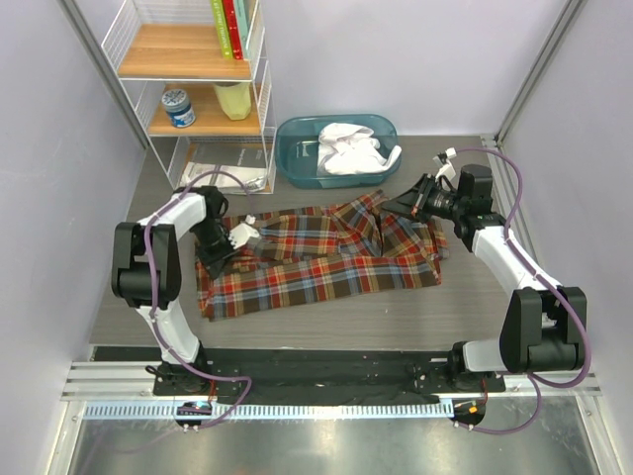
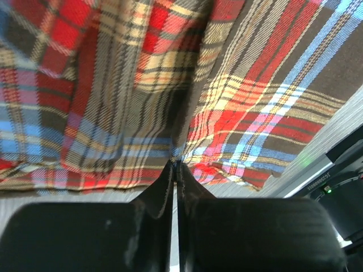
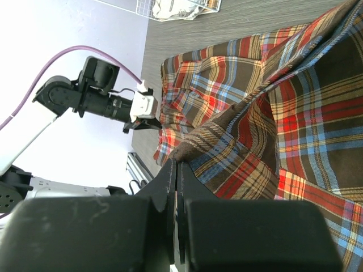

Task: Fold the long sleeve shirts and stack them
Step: Fold the shirt

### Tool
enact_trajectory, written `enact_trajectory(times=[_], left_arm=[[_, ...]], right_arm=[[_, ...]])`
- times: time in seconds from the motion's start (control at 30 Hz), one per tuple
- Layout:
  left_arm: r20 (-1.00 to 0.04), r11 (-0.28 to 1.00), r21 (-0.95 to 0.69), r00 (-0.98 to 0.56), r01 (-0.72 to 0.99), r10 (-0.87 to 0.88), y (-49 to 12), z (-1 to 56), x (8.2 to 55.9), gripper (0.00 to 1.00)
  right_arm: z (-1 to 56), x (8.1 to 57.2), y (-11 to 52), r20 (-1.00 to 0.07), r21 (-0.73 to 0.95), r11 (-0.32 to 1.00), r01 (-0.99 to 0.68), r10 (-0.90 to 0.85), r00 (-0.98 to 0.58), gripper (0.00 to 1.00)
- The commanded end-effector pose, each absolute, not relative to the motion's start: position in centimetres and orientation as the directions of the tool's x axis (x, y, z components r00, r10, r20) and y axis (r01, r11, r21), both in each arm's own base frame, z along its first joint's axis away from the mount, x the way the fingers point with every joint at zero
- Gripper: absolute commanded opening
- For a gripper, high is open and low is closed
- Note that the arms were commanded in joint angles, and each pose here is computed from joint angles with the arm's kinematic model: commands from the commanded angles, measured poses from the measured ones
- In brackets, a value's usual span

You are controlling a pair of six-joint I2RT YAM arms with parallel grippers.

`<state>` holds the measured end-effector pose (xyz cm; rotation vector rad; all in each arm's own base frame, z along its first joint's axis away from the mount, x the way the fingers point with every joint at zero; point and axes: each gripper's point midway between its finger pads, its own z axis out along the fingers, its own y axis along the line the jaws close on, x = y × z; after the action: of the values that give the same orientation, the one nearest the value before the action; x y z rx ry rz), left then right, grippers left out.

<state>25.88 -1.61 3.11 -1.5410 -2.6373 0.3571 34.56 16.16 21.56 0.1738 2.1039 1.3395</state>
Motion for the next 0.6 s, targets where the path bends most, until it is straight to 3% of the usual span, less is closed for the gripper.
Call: enact_trajectory(times=[0.0,0.17,0.4,0.43,0.47,0.53,0.57], left_arm=[[-0.129,0.471,-0.151,-0.49,0.869,0.862,-2.0,5.9,28.9,0.0],[-0.122,0.465,-0.118,-0.478,0.877,0.87,-1.7,6.3,30.3,0.0],[-0.022,0.456,-0.146,-0.463,0.878,0.886,-0.2,2.6,28.9,0.02],[-0.015,0.459,-0.147,-0.466,0.876,0.885,0.0,2.3,28.7,0.1],[-0.033,0.463,-0.148,-0.472,0.874,0.881,-0.2,2.5,28.8,0.29],[-0.094,0.49,-0.141,-0.504,0.86,0.858,-0.8,4.1,29.1,0.41],[-0.201,0.495,-0.156,-0.518,0.855,0.831,-2.6,5.8,29.9,0.48]], right_arm=[[24.4,33.9,16.7,-0.497,0.84,0.445,-0.309,0.406,-0.767,0.01],[24.8,33.6,16.8,-0.499,0.842,0.437,-0.317,0.406,-0.766,0.01],[24.8,33.0,17.0,-0.468,0.861,0.417,-0.292,0.425,-0.775,0.01],[25.0,32.9,17.0,-0.465,0.865,0.409,-0.292,0.432,-0.773,0.01],[24.7,32.4,17.1,-0.455,0.871,0.399,-0.286,0.438,-0.775,0.01],[25.3,32.1,17.4,-0.431,0.89,0.362,-0.277,0.471,-0.769,0.01],[24.4,31.6,17.7,-0.407,0.901,0.353,-0.253,0.479,-0.778,0.01]])
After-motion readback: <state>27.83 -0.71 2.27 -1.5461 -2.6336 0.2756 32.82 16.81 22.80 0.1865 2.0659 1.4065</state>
